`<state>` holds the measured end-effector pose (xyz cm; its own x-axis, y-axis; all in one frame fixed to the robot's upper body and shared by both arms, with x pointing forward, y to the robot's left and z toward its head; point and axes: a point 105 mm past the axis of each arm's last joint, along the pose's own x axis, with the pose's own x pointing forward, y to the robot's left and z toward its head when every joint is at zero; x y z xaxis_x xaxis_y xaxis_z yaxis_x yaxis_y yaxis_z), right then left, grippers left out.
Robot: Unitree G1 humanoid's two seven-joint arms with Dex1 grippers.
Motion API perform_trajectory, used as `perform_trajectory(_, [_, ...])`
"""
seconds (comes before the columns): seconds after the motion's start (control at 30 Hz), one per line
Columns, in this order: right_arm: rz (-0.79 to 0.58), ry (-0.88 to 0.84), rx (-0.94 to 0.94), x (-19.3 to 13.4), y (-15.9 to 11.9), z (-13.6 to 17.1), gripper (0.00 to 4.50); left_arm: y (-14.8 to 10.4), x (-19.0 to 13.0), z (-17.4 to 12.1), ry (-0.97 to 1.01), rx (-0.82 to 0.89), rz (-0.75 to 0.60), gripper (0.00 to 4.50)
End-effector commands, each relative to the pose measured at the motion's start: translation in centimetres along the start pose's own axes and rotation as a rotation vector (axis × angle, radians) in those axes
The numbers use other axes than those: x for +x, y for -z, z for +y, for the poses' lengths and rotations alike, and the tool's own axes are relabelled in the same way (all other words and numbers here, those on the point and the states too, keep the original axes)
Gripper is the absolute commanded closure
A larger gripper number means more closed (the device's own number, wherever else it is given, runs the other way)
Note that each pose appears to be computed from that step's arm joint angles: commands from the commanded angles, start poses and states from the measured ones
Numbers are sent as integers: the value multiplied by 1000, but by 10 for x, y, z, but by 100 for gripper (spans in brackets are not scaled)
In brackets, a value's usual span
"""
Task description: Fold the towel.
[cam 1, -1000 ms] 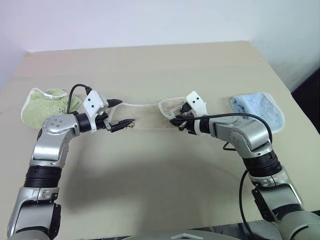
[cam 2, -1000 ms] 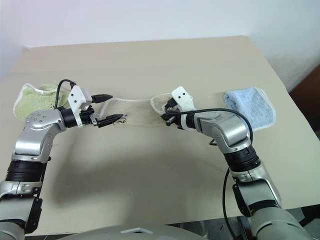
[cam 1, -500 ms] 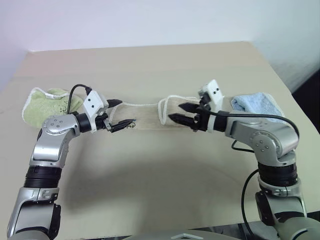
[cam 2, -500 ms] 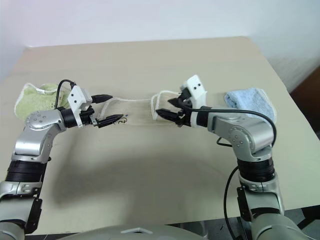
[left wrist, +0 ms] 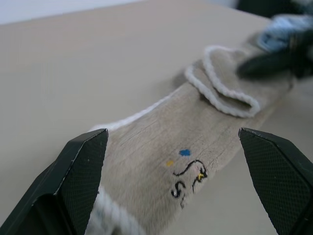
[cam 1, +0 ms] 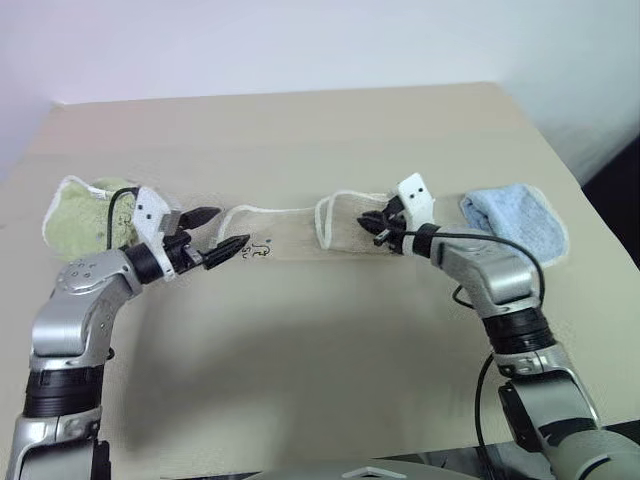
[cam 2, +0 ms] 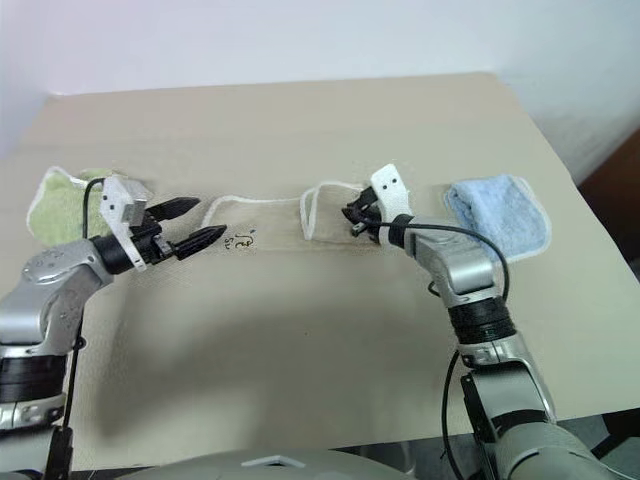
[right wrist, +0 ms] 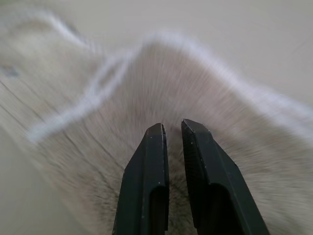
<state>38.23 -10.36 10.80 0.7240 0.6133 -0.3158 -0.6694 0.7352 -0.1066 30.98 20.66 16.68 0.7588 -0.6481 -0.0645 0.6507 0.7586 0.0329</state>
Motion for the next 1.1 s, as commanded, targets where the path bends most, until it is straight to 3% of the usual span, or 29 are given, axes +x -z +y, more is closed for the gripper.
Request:
perform_trajectory(0.03, [43,8,-78,7,22,0,396,-14,-12,-11,-29,-30,-43,0])
perform_trajectory(0.13, [-30,-2,-63,4,8,-1,396,-5,-22,-27,-51,-92,-8,0])
perform_trajectory(0.33, [-230,-41,-154,-20,-47,-4,396,12,-28,-41,-128,-210,45,0])
perform_trajectory(0.53, [-345,-58,-218,-50,-85,-10,396,25,-19,-48,-242,-495,14,0])
perform_trajectory(0.73, [-375,-30,-232,-59,-94,-11,396,42,-6,-38,-375,-835,-8,0])
perform_trajectory(0.9, [-375,-8,-229,-62,-94,-12,396,54,16,-46,-388,-994,49,0])
perform_trajectory(1.1, [-380,17,-217,-68,-94,-13,396,58,40,-37,-420,-1046,72,0])
